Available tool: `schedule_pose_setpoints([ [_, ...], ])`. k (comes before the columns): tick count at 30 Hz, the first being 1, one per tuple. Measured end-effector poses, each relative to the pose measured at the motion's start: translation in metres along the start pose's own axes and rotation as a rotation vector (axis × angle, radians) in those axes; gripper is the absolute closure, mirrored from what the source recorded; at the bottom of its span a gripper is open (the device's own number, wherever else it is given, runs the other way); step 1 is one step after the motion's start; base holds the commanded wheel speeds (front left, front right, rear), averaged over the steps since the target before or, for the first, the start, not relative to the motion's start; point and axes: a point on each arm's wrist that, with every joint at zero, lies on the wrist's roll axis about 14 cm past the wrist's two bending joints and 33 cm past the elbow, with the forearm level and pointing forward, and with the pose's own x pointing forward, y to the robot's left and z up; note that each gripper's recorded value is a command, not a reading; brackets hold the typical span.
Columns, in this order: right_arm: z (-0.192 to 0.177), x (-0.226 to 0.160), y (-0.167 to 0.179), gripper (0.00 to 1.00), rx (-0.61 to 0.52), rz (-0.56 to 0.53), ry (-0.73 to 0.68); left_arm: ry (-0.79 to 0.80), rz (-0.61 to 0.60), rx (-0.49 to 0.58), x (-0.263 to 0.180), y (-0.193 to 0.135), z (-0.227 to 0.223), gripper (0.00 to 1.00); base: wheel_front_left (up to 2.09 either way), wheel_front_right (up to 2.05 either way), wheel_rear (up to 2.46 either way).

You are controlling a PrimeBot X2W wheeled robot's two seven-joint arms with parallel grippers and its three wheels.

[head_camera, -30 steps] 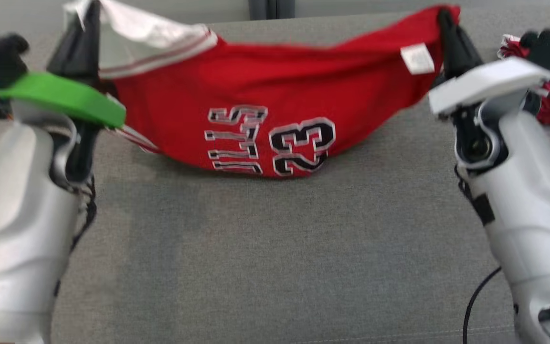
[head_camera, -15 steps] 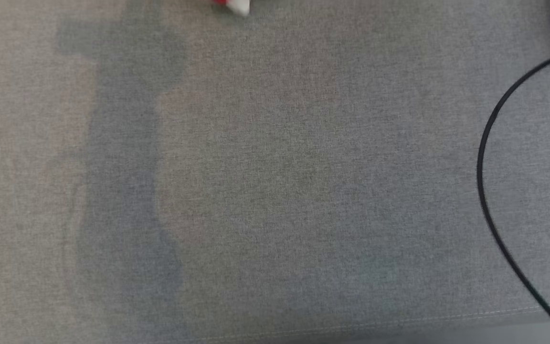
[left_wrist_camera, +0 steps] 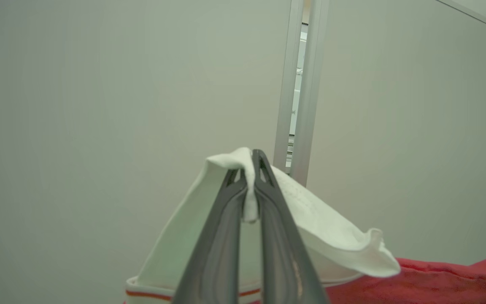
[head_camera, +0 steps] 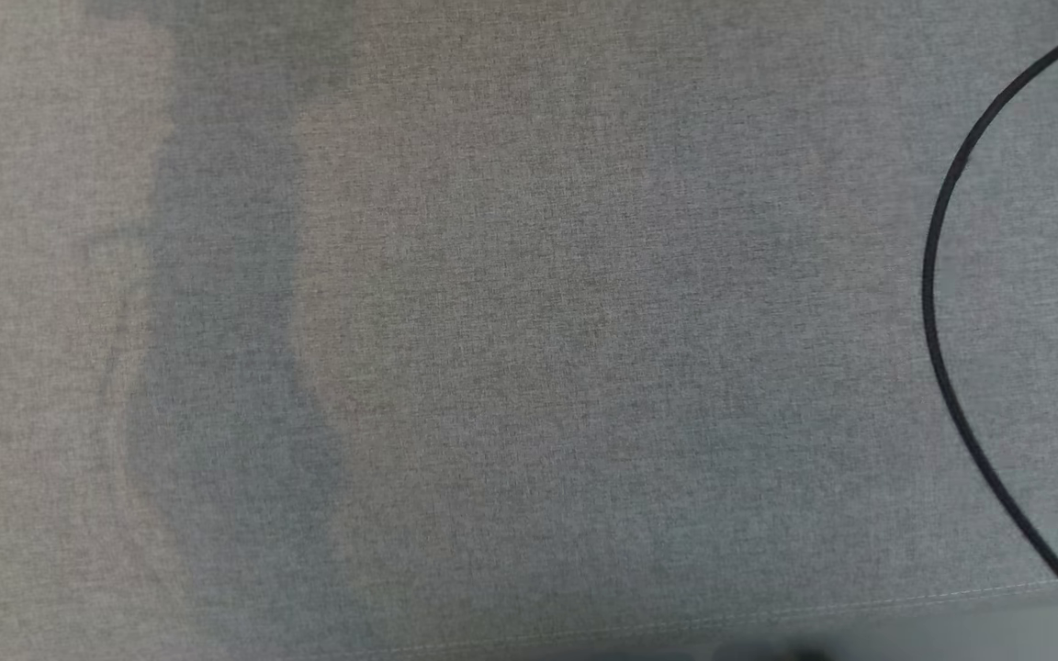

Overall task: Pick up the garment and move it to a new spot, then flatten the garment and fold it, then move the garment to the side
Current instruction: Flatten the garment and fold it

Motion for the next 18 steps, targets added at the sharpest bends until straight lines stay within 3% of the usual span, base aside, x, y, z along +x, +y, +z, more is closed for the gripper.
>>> schedule_pose_setpoints([
  [9,-0.086,-0.069,-0.021,1.00,0.028,-0.008,0.171,0.214,0.057,-0.075,-0.094,0.021,-0.095,1.00,0.00,0.00,0.00],
  [13,-0.113,-0.121,-0.038,1.00,0.067,-0.042,0.246,0.254,0.128,-0.135,-0.151,0.029,-0.110,1.00,0.00,0.00,0.00],
  [18,-0.133,-0.188,-0.054,1.00,0.095,-0.086,0.315,0.311,0.208,-0.194,-0.223,0.016,-0.125,1.00,0.00,0.00,0.00],
])
